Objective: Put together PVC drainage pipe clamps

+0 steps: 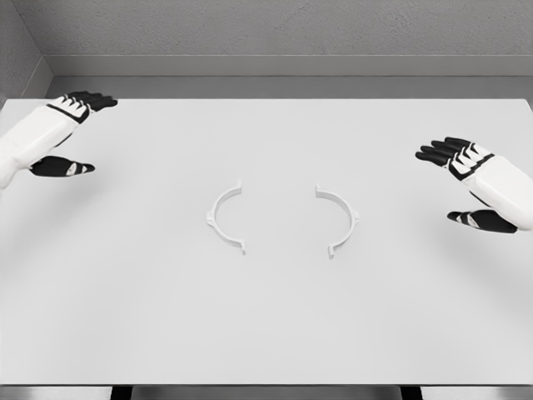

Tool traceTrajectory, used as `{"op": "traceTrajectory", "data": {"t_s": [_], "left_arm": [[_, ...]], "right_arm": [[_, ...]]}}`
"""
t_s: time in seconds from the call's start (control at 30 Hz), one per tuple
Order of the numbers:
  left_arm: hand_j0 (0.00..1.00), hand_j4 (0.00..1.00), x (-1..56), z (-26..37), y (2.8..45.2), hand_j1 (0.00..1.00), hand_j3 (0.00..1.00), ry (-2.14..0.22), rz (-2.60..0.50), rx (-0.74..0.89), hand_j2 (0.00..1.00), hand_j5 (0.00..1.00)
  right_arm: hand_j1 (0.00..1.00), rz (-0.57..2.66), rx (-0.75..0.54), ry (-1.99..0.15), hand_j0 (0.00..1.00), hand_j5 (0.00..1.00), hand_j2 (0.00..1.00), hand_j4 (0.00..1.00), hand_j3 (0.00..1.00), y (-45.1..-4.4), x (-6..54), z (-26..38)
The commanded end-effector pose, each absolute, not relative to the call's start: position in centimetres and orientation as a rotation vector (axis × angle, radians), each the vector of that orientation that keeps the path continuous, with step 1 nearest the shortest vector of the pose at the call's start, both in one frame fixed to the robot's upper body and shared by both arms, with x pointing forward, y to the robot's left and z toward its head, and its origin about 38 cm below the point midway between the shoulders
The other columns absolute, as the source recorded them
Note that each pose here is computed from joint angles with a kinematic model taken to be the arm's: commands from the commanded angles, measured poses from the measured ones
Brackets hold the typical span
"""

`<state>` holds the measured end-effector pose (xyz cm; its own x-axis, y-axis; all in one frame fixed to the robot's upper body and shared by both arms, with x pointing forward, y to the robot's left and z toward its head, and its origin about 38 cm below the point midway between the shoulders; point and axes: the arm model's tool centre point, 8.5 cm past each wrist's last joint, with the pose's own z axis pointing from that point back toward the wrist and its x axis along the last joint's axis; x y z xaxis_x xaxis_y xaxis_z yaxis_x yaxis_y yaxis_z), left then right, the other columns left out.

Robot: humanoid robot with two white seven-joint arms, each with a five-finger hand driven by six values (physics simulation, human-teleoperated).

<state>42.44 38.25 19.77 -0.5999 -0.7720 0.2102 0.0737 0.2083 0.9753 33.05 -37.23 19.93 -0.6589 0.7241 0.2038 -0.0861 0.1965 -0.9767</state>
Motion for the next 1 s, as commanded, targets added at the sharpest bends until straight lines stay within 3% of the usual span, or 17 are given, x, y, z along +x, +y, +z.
{"op": "traceTrajectory", "data": {"t_s": [0.0,0.17,0.3,0.53,0.97], "left_arm": [[1.00,1.00,42.3,20.3,37.6,1.00,1.00,-1.786,-1.486,0.648,1.00,1.00],[1.00,1.00,42.1,20.0,37.8,1.00,1.00,-1.775,-1.487,0.644,1.00,1.00],[1.00,1.00,42.0,19.2,37.4,1.00,1.00,-1.773,-1.478,0.625,1.00,1.00],[1.00,1.00,42.3,17.8,34.4,1.00,1.00,-1.820,-1.462,0.545,1.00,1.00],[1.00,1.00,40.7,18.1,29.3,1.00,1.00,-1.916,-1.555,0.427,1.00,1.00]], "right_arm": [[1.00,1.526,-0.596,-1.809,1.00,1.00,1.00,1.00,1.00,-37.2,33.0,20.0],[1.00,1.561,-0.566,-1.785,1.00,1.00,1.00,1.00,1.00,-35.2,33.7,18.9],[1.00,1.546,-0.711,-1.742,1.00,1.00,1.00,1.00,1.00,-32.1,36.1,18.1],[1.00,1.512,-0.811,-1.594,1.00,1.00,1.00,1.00,1.00,-30.4,37.3,17.3],[1.00,1.629,-0.737,-1.575,1.00,1.00,1.00,1.00,1.00,-26.8,36.8,15.5]]}}
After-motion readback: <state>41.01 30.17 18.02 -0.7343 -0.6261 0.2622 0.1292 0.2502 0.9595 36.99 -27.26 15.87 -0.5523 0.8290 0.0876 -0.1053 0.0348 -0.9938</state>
